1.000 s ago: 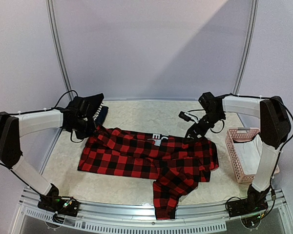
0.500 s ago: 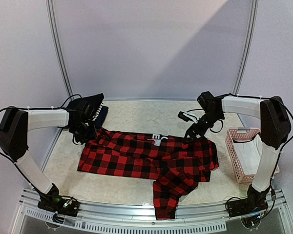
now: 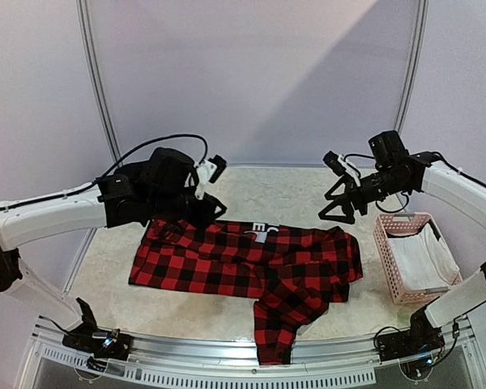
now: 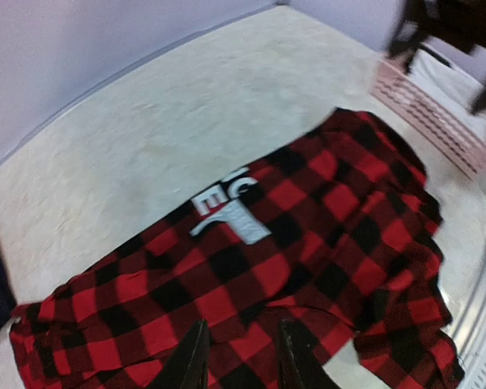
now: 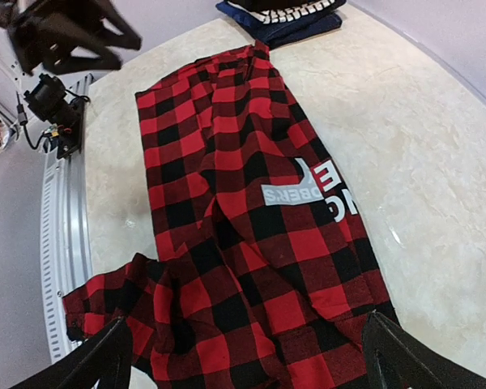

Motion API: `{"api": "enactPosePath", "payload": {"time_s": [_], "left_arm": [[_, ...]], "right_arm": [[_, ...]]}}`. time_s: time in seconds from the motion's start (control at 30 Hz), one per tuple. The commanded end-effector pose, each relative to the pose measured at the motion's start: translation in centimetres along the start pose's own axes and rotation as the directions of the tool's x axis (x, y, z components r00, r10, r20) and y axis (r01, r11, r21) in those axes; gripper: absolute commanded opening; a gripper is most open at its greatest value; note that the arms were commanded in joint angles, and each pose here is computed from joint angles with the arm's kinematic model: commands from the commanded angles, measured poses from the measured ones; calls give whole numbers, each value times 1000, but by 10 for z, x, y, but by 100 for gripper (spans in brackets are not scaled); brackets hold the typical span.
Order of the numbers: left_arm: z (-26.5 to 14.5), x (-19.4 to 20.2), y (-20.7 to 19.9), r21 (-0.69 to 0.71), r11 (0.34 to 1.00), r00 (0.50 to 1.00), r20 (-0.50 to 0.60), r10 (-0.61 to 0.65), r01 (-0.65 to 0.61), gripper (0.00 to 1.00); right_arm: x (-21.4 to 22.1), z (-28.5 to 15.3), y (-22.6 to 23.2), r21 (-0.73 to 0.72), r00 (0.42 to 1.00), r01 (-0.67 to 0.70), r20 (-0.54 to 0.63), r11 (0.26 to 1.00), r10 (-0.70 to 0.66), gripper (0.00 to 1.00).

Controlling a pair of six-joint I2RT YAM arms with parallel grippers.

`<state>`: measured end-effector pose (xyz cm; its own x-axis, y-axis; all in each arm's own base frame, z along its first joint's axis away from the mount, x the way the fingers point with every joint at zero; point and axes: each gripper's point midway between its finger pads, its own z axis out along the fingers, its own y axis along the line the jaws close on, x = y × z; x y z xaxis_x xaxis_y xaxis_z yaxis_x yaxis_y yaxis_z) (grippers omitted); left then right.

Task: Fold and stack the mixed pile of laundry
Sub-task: Adjust the rectangle-folded shirt at the center of the board.

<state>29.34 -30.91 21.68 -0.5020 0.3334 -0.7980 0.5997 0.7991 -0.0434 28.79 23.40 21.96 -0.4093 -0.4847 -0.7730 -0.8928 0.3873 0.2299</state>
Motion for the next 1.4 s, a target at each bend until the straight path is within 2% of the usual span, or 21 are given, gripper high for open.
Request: {"api": "enactPosePath", "payload": {"time_s": [0.0, 0.13, 0.2, 0.33, 0.4, 0.57, 0.7, 0.77, 0.9, 1.1, 1.3, 1.37], "left_arm": [[-19, 22, -105, 271, 923, 959, -5, 284, -272, 29], [-32, 70, -191, 380, 852, 912, -44, 407, -361, 35], [-33, 99, -222, 419, 810, 878, -59, 475, -410, 37], [-31, 158, -268, 493, 692, 755, -104, 648, -526, 39], [-29, 176, -277, 523, 662, 718, -130, 684, -537, 39], [-21, 203, -287, 548, 663, 697, -190, 692, -509, 39], [-9, 234, -290, 521, 617, 586, -250, 771, -590, 39], [-1, 243, -294, 496, 600, 548, -265, 793, -628, 40], [16, 248, -304, 446, 599, 535, -276, 799, -664, 40], [23, 261, -299, 426, 589, 475, -351, 807, -686, 40], [14, 256, -271, 356, 580, 423, -429, 798, -732, 37], [10, 254, -265, 341, 582, 422, -439, 793, -739, 36]], "right_arm": [[39, 6, 7, -131, 989, -116, -105, 985, 103, 99], [35, -11, -30, 25, 983, -182, -21, 983, 183, 99], [30, -16, -38, 81, 985, -173, -2, 982, 174, 99], [26, -22, -45, 148, 989, -151, 23, 977, 149, 99], [28, -22, -47, 166, 989, -148, 27, 975, 145, 99], [31, -26, -52, 225, 993, -118, 41, 967, 111, 99], [29, -33, -54, 274, 996, -84, 55, 958, 72, 99], [27, -36, -51, 275, 996, -80, 65, 958, 64, 99], [27, -37, -47, 263, 996, -77, 72, 962, 60, 99], [26, -38, -41, 249, 996, -70, 79, 966, 52, 99], [25, -41, -40, 259, 996, -59, 86, 964, 38, 99], [25, -41, -39, 257, 996, -57, 86, 965, 36, 99]]}}
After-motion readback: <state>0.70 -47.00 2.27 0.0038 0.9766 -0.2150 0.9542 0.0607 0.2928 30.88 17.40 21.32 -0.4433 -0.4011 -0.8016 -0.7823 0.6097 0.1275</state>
